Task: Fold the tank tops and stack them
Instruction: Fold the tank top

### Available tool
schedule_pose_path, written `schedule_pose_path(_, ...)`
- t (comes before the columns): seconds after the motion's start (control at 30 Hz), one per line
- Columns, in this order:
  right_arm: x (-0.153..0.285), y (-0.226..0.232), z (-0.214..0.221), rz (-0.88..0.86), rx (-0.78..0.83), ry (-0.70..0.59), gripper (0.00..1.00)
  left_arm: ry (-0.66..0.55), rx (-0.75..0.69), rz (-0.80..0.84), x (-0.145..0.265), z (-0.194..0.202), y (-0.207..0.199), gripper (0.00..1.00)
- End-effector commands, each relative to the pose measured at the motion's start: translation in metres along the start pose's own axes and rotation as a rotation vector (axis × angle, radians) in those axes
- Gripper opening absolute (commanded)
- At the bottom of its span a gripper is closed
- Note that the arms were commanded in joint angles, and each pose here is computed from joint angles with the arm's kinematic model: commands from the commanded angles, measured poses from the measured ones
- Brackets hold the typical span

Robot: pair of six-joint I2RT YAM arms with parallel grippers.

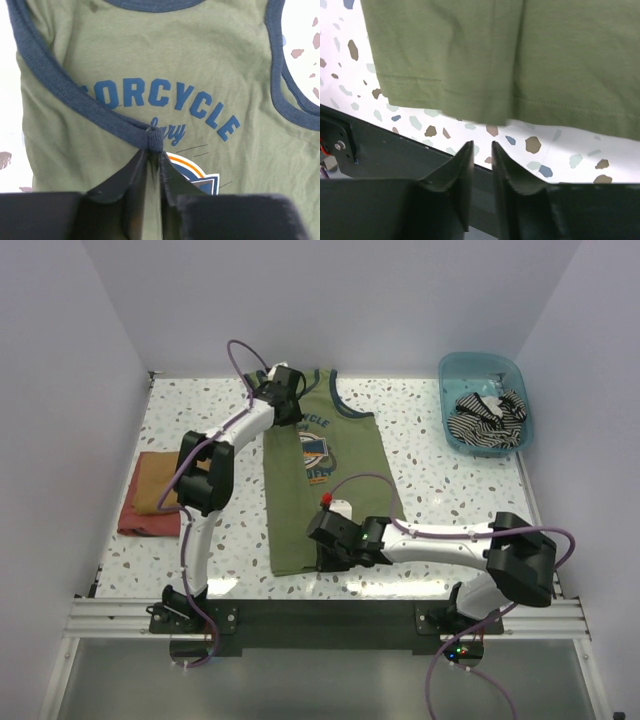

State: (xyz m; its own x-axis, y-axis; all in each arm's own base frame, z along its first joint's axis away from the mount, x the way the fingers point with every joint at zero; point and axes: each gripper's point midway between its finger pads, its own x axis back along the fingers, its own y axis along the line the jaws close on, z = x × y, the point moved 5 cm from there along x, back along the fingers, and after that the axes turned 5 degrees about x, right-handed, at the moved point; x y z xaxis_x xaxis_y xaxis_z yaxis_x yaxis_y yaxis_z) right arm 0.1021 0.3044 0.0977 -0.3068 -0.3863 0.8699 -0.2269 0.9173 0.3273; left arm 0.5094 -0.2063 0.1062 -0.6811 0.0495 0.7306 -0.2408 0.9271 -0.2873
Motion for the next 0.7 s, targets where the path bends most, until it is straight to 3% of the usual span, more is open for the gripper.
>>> schedule_pose_path(0.0, 0.013, -0.010, -0.007, 0.040, -0.030, -0.066, 0.30, -0.058, -0.013, 0.081, 0.003, -0.015, -0.015, 0.24)
schedule_pose_path(0.03, 0.021, -0.010, -0.011, 0.034, -0.032, -0.092, 0.34, -0.062, -0.018, 0.078, 0.005, -0.015, -0.014, 0.34)
schedule_pose_path(0.1, 0.029, -0.019, -0.017, 0.088, -0.017, -0.130, 0.42, -0.087, -0.009, 0.087, 0.015, -0.024, -0.015, 0.45)
schedule_pose_path(0.23, 0.038, -0.007, -0.036, 0.089, 0.035, -0.196, 0.41, -0.113, 0.031, 0.067, 0.028, -0.033, -0.008, 0.48)
schedule_pose_path(0.37, 0.020, 0.017, -0.049, 0.096, 0.143, -0.174, 0.38, -0.091, 0.105, 0.003, 0.029, -0.030, 0.017, 0.36)
schedule_pose_path(0.4, 0.015, 0.020, -0.051, 0.102, 0.185, -0.167, 0.36, -0.085, 0.115, -0.007, 0.026, -0.028, 0.022, 0.27)
schedule_pose_path(0.67, -0.057, 0.038, -0.037, 0.144, 0.347, -0.041, 0.31, 0.035, 0.177, -0.104, -0.007, 0.012, 0.083, 0.08)
